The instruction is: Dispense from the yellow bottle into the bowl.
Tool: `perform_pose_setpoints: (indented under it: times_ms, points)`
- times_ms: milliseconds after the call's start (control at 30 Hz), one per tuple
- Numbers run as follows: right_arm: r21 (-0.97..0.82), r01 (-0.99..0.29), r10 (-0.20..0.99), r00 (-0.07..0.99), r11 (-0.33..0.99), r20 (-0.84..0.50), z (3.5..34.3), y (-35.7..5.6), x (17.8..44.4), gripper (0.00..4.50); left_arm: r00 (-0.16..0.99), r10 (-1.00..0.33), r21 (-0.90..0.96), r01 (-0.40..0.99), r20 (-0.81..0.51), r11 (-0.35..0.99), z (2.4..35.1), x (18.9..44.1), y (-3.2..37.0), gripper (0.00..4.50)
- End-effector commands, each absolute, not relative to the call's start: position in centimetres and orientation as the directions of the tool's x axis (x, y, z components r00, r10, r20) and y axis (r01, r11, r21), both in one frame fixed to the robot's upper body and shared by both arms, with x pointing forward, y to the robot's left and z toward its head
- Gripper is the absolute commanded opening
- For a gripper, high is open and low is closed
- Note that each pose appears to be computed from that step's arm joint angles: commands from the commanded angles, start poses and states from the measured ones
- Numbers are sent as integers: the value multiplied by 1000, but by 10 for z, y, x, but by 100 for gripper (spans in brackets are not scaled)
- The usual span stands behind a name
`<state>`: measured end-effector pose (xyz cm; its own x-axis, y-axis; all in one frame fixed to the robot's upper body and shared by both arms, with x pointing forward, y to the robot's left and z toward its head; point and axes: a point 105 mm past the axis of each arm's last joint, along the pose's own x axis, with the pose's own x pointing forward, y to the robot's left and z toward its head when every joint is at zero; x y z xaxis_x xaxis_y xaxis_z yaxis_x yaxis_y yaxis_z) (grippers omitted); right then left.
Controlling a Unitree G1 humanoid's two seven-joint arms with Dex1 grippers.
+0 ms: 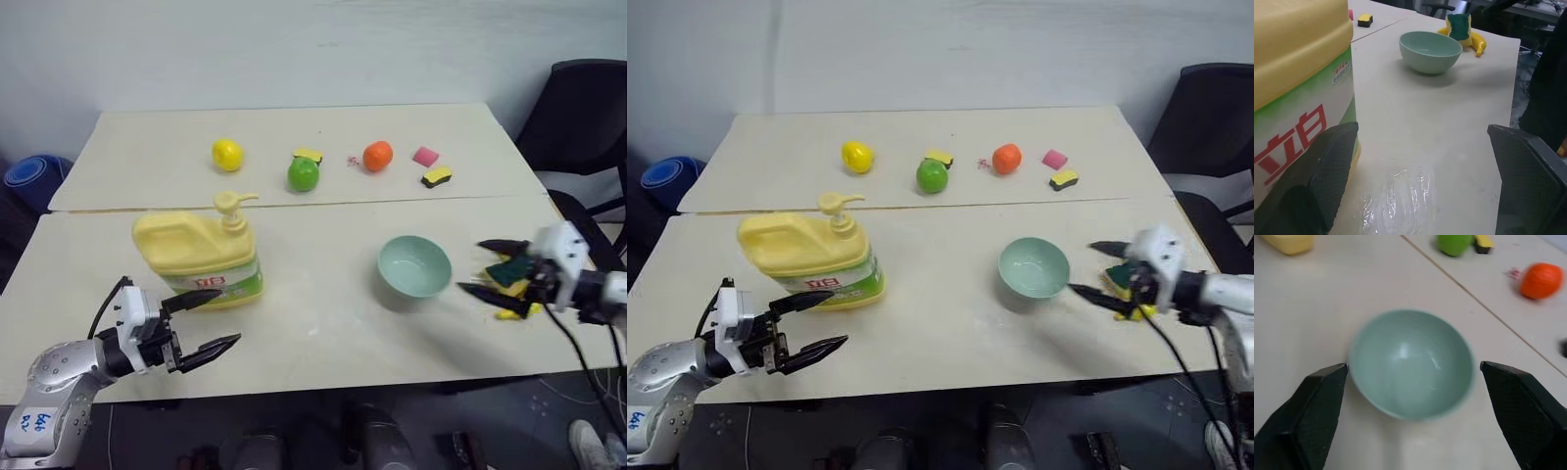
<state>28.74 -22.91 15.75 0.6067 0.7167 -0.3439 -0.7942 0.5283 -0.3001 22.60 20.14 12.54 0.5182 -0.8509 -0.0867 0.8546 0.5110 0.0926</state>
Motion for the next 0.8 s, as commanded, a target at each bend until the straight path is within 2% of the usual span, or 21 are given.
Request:
perform_pose_setpoints:
  times_ms: [33,167,267,333,500,633,733,800]
  points:
    - [-257,-845,728,534,468,-430,128,-193,282,447,522,-851,124,850,-65,512,136,223,199,450]
    - [-307,-823,674,568,479,-472,94,-178,302,447,516,-854,127,853,-65,506,136,222,194,450]
    - [-314,-792,643,609,524,-464,80,-176,318,387,523,-851,131,848,-54,513,138,224,193,450]
    - [-352,-809,648,588,471,-484,76,-173,321,319,527,-848,133,846,-55,517,139,224,193,450]
    - [-421,-817,733,555,394,-392,103,-149,330,149,582,-813,136,806,-5,576,156,221,205,450]
    - [-453,-835,790,493,312,-365,122,-136,329,4,585,-801,31,805,126,593,189,212,206,450]
    - [-469,-865,869,360,175,-339,152,-113,317,4,542,-826,-27,838,155,545,220,194,205,450]
    - [-480,-869,882,314,118,-351,161,-106,314,4,554,-817,-9,828,160,560,235,192,210,450]
